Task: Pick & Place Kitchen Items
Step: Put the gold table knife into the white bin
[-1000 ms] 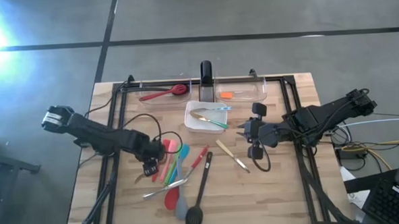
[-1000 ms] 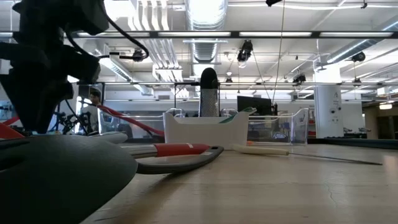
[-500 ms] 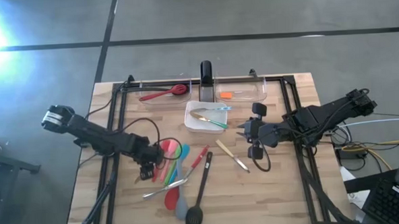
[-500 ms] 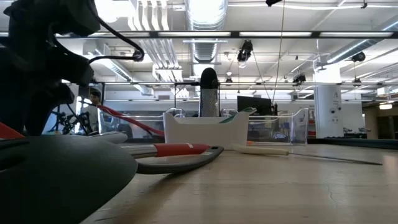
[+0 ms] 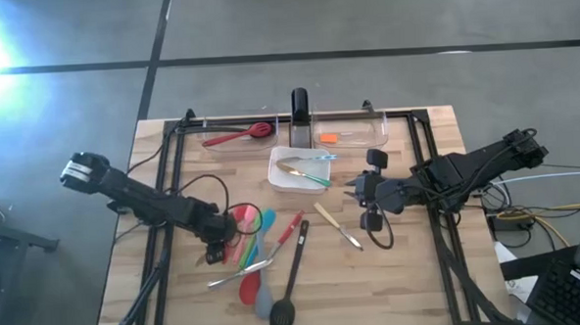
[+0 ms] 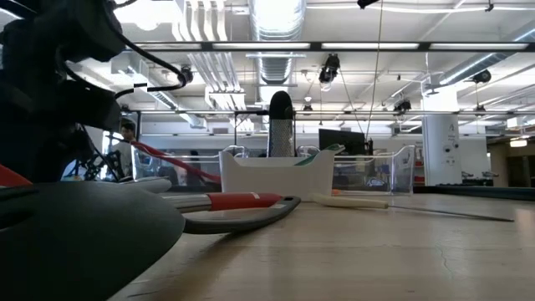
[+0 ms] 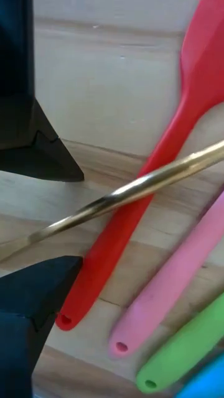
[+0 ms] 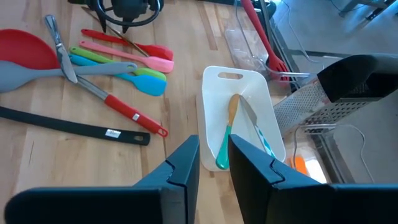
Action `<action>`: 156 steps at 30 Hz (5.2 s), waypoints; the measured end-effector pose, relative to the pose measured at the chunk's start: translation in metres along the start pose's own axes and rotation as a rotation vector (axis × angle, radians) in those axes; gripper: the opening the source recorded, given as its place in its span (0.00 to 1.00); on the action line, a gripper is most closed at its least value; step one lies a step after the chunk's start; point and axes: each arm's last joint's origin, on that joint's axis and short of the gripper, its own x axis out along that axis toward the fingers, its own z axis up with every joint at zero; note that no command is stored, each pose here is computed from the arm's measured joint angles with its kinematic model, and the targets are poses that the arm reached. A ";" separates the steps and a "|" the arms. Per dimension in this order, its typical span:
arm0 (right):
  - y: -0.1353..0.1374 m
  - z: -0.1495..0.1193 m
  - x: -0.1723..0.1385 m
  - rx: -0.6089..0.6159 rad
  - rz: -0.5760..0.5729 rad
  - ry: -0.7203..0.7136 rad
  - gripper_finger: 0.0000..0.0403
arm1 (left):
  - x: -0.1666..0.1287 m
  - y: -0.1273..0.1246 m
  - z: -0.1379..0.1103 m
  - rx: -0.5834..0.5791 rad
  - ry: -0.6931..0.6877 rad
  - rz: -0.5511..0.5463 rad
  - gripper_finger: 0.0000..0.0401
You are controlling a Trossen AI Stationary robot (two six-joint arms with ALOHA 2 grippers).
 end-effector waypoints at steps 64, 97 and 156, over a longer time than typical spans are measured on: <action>0.000 0.000 0.000 -0.004 0.000 0.000 0.22 | -0.109 0.006 0.099 0.422 -0.563 0.405 0.05; -0.001 -0.008 0.000 -0.030 0.011 0.080 0.22 | -0.060 0.099 0.267 0.633 -0.623 0.311 0.05; -0.001 -0.009 0.001 -0.039 0.007 0.084 0.19 | -0.042 0.136 0.255 0.559 -0.511 0.379 0.35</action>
